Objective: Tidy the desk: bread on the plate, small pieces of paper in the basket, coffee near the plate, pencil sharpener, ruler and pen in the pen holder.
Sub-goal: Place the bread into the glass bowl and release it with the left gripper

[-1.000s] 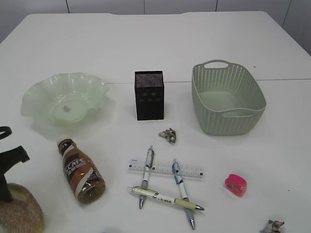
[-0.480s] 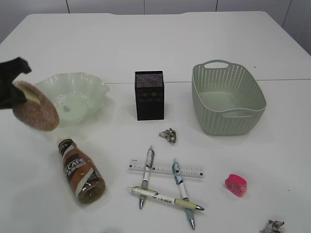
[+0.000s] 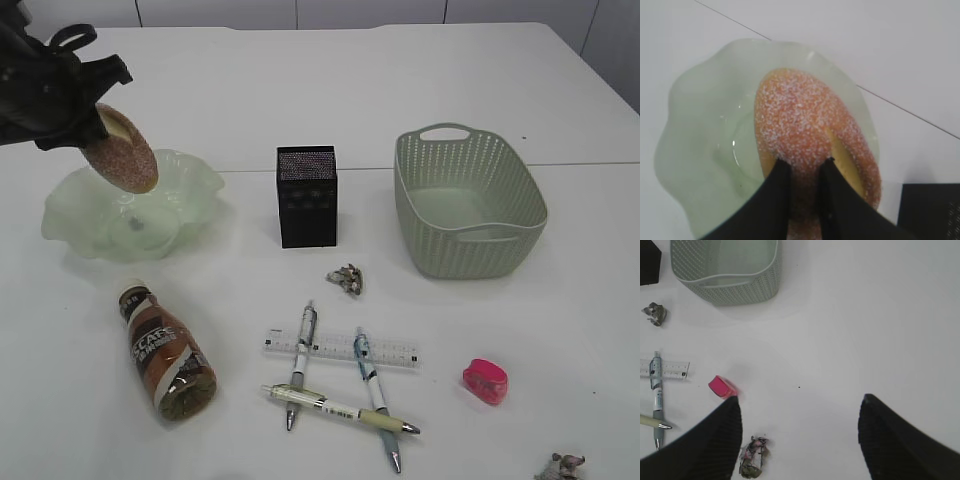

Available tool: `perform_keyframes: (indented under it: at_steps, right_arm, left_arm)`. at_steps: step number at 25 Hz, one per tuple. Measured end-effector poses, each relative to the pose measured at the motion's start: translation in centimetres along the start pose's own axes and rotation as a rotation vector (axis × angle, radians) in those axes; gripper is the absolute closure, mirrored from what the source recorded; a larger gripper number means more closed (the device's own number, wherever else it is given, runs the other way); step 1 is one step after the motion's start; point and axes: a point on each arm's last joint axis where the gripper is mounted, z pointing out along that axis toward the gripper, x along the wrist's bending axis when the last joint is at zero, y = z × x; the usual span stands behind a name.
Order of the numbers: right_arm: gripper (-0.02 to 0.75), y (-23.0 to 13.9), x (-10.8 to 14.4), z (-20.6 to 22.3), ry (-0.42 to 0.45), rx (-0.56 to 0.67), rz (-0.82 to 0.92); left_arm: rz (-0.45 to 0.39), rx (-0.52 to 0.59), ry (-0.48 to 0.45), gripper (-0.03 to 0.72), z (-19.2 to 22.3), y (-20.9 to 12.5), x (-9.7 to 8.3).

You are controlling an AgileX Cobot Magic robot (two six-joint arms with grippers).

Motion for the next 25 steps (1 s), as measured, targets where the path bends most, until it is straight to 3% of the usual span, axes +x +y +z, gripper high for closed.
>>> perform_keyframes:
  at_steps: [10, 12, 18, 21, 25]
  right_arm:
    - [0.206, 0.1, 0.0, 0.1, -0.004, 0.003, -0.003]
    - [0.206, 0.2, 0.0, 0.3, -0.005, 0.011, -0.003]
    - [0.206, 0.2, 0.0, 0.5, -0.005, 0.015, -0.003]
    - [0.206, 0.2, 0.0, 0.5, -0.005, 0.013, -0.003]
    - [0.206, 0.2, 0.0, 0.5, -0.005, 0.012, -0.003]
  left_arm:
    - [-0.026, 0.064, 0.072, 0.548, 7.2, -0.8, 1.6]
    - [-0.033, 0.077, 0.079, 0.467, 7.6, -1.1, 1.7]
    - [-0.036, 0.080, 0.080, 0.094, 7.7, -1.1, 1.7]
    - [-0.037, 0.089, 0.096, 0.053, 7.7, -1.2, 1.9]
    - [0.039, 0.108, 0.129, 0.106, 6.8, -1.0, 2.0]
